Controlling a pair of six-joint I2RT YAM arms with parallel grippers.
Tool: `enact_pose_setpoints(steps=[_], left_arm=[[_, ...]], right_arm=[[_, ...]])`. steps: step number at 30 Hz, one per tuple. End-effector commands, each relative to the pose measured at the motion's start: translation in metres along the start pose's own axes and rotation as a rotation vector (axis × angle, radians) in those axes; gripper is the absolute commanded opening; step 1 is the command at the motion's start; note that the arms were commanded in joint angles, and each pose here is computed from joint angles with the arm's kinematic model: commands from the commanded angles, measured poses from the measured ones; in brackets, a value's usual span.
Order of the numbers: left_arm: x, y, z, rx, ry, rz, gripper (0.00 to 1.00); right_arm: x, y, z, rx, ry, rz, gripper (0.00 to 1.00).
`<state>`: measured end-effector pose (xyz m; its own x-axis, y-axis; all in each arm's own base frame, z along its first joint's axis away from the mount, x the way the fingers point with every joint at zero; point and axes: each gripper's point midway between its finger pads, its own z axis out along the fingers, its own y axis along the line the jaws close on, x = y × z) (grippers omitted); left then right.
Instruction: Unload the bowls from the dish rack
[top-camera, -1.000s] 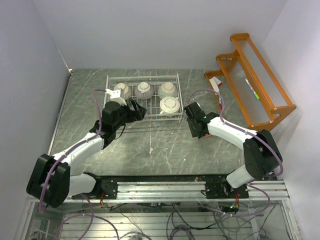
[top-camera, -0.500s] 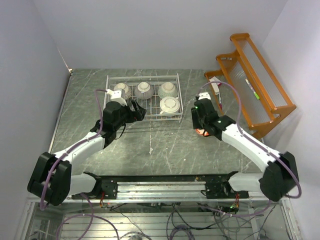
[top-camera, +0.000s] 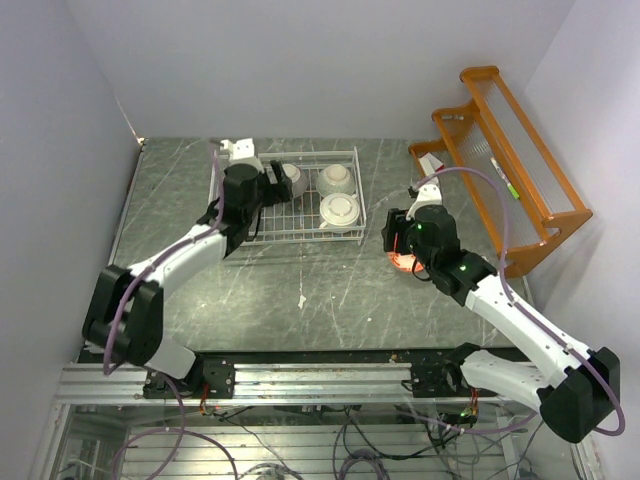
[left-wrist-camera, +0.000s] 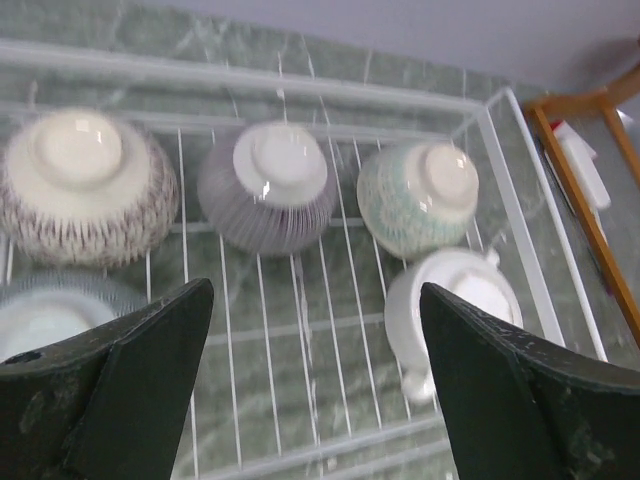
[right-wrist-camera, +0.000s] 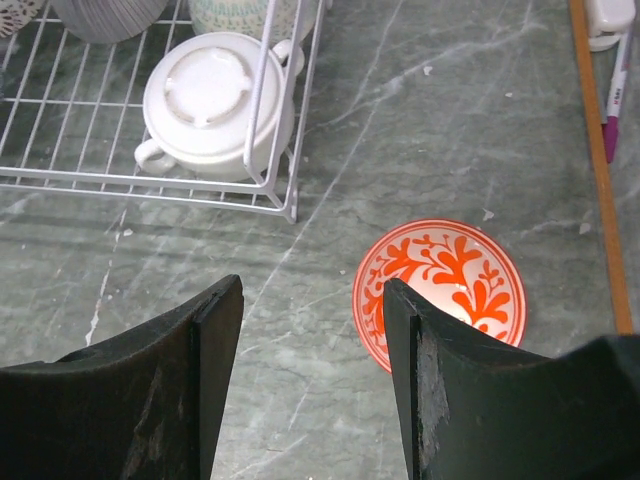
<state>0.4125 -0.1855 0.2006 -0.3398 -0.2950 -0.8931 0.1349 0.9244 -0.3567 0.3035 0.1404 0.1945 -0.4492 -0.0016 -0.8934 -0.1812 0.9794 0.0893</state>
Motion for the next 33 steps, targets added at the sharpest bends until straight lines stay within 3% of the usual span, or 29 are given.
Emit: enact_pose_setpoints(steps=[1, 7, 15, 21, 33], left_arm=[[-0.031, -0.001, 0.033, -0.081, -0.043, 0.098, 0.93], [-0.035, -0.005, 0.08, -0.114, -0.027, 0.189, 0.94], [-0.007, -0.001, 0.13, -0.119, -0.014, 0.231, 0.99], [0.007, 0.008, 0.149, -0.132, -0.012, 0.254, 1.0], [0.014, 0.016, 0.168, -0.127, -0.003, 0.276, 0.89]], right_arm=[[-0.005, 0.007, 0.005, -0.031, -0.023, 0.017, 0.58], [-0.007, 0.006, 0.009, -0.021, -0.036, 0.018, 0.58], [-0.001, 0.005, 0.022, -0.002, -0.009, -0.013, 0.57], [0.004, -0.001, 0.029, 0.03, 0.001, -0.061, 0.57], [0.011, -0.002, 0.037, 0.034, 0.015, -0.08, 0.57]])
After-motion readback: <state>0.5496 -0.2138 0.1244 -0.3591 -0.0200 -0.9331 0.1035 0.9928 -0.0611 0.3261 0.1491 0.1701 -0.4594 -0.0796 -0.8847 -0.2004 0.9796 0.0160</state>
